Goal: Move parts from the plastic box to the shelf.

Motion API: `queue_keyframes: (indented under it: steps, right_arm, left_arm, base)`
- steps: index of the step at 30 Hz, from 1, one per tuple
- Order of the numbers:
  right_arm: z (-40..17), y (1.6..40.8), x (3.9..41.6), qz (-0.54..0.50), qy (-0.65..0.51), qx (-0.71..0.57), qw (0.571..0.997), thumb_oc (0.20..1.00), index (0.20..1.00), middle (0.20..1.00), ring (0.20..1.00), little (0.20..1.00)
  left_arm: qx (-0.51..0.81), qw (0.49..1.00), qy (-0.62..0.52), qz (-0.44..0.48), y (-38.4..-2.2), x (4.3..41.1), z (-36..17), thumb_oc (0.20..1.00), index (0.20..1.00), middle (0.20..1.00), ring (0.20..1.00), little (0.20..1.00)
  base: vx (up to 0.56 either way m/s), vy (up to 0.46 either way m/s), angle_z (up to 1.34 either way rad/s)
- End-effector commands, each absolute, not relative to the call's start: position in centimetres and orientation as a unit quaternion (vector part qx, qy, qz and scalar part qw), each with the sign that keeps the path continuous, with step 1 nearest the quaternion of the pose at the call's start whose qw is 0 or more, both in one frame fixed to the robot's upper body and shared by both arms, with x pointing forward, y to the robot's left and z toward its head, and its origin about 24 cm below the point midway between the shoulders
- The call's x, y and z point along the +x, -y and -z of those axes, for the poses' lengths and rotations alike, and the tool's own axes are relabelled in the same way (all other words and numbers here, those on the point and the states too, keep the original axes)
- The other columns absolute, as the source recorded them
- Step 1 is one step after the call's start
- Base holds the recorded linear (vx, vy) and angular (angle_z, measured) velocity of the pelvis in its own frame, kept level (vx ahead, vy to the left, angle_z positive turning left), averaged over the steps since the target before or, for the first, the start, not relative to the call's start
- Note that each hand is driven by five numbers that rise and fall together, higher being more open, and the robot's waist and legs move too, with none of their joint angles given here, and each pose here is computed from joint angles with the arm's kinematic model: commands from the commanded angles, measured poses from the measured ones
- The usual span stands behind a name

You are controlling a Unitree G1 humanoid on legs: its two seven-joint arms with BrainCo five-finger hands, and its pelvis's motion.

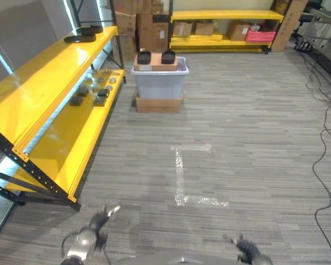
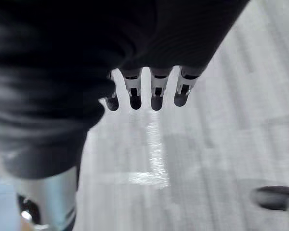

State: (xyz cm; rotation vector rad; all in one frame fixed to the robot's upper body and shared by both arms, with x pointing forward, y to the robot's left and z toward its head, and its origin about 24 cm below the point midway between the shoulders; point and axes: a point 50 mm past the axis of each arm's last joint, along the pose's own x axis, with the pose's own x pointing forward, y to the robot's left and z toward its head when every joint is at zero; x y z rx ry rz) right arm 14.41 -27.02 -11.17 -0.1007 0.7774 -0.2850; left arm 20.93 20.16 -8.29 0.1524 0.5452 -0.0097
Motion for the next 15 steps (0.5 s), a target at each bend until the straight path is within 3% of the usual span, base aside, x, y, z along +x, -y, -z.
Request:
queue_keyframes:
  steps: [1,4,6,8,15]
  right_arm:
    - [6.6,28.6,19.0,0.143,-0.247,-0.127,0.95,1.0,1.0,1.0,1.0,1.0]
    - [5.2,28.3,20.2,0.137,-0.208,-0.133,0.959,1.0,1.0,1.0,1.0,1.0]
    - [-1.6,27.4,23.5,0.136,-0.032,-0.131,0.982,1.0,1.0,1.0,1.0,1.0]
    - [-5.5,27.1,24.3,0.145,0.061,-0.158,0.975,1.0,1.0,1.0,1.0,1.0]
    - [-9.8,25.8,24.3,0.141,0.165,-0.179,0.96,1.0,1.0,1.0,1.0,1.0]
  left_arm:
    - [0.055,0.987,-0.149,-0.021,-20.2,25.0,4.2,1.0,1.0,1.0,1.0,1.0]
    - [0.048,0.992,-0.113,-0.023,-20.1,25.8,2.7,1.0,1.0,1.0,1.0,1.0]
    - [0.017,0.999,0.024,-0.018,-19.9,27.6,-3.3,1.0,1.0,1.0,1.0,1.0]
    - [0.01,0.994,0.105,-0.025,-20.2,27.5,-6.7,1.0,1.0,1.0,1.0,1.0]
    - [0.049,0.982,0.182,-0.018,-20.5,26.9,-10.2,1.0,1.0,1.0,1.0,1.0]
  base:
    - [-0.01,0.001,-0.07]
    - [-0.01,0.002,-0.06]
    - [0.0,0.041,-0.06]
    - [0.0,0.052,-0.06]
    - [-0.02,0.061,-0.03]
